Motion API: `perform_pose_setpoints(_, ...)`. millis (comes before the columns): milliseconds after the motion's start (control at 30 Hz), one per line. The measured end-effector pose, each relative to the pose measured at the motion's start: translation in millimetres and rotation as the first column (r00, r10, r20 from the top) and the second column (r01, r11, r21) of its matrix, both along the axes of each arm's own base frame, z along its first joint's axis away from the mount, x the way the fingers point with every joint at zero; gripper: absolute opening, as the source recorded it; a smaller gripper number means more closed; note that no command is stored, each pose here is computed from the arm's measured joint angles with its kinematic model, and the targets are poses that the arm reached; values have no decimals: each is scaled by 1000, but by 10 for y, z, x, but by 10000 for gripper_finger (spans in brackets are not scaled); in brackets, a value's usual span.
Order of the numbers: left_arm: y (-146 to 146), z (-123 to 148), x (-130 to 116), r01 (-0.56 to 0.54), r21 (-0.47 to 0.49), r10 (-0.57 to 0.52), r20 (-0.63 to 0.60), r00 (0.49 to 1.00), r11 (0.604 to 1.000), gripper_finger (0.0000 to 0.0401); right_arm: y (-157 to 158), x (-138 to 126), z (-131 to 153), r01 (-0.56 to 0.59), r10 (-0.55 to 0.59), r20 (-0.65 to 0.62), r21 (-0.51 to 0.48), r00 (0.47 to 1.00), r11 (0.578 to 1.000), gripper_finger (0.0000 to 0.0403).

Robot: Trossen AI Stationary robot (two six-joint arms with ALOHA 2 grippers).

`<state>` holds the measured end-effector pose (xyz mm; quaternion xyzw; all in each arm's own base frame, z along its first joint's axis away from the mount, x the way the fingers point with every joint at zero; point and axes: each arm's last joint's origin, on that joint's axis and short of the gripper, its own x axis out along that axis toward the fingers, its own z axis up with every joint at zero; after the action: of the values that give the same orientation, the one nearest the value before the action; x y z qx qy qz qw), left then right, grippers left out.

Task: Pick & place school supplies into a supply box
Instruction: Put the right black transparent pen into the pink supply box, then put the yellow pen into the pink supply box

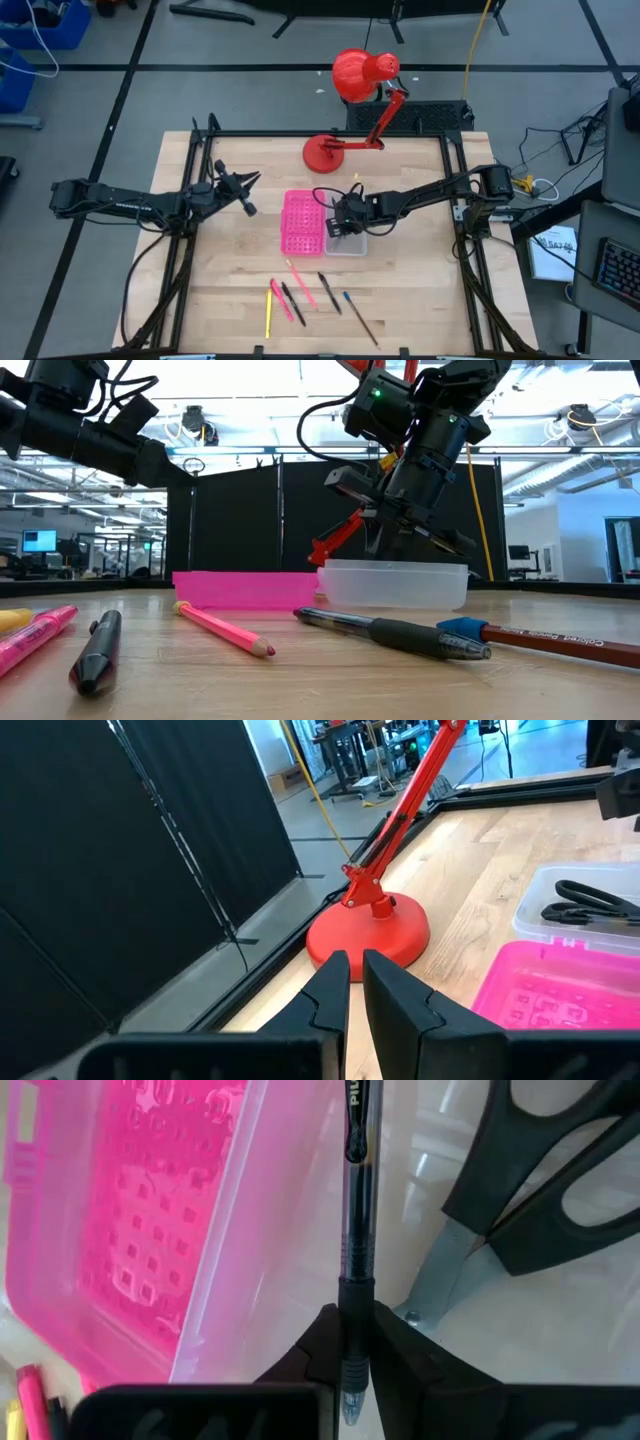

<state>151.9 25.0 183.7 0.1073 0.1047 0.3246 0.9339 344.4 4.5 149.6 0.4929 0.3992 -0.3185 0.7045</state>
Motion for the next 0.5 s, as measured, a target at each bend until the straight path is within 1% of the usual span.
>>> perform_pose_setpoints(67, 0, 0, 0, 0, 0, 0, 0, 1000, 1000, 42, -2, 0, 0, 7, -7, 0, -12, 1000, 1000, 35)
perform_pose_setpoints(200, 0, -1, 0, 0, -1, 0, 0, 1000, 1000, 42, 5, -1, 0, 5, -5, 0, -13, 1000, 1000, 76)
perform_pose_setpoints(267, 0, -1, 0, 0, -2, 0, 0, 1000, 1000, 42, 5, -2, -1, 6, -6, -1, -12, 1000, 1000, 89)
perform_pose_setpoints(400, 0, -1, 0, 3, 16, -3, -14, 1000, 1000, 42, 5, 0, 1, 14, -14, 1, -7, 1000, 1000, 94)
perform_pose_setpoints(500, 0, -2, 0, 6, 29, -5, -26, 1000, 1000, 42, 5, 2, 50, -26, 27, 22, -29, 999, 999, 90)
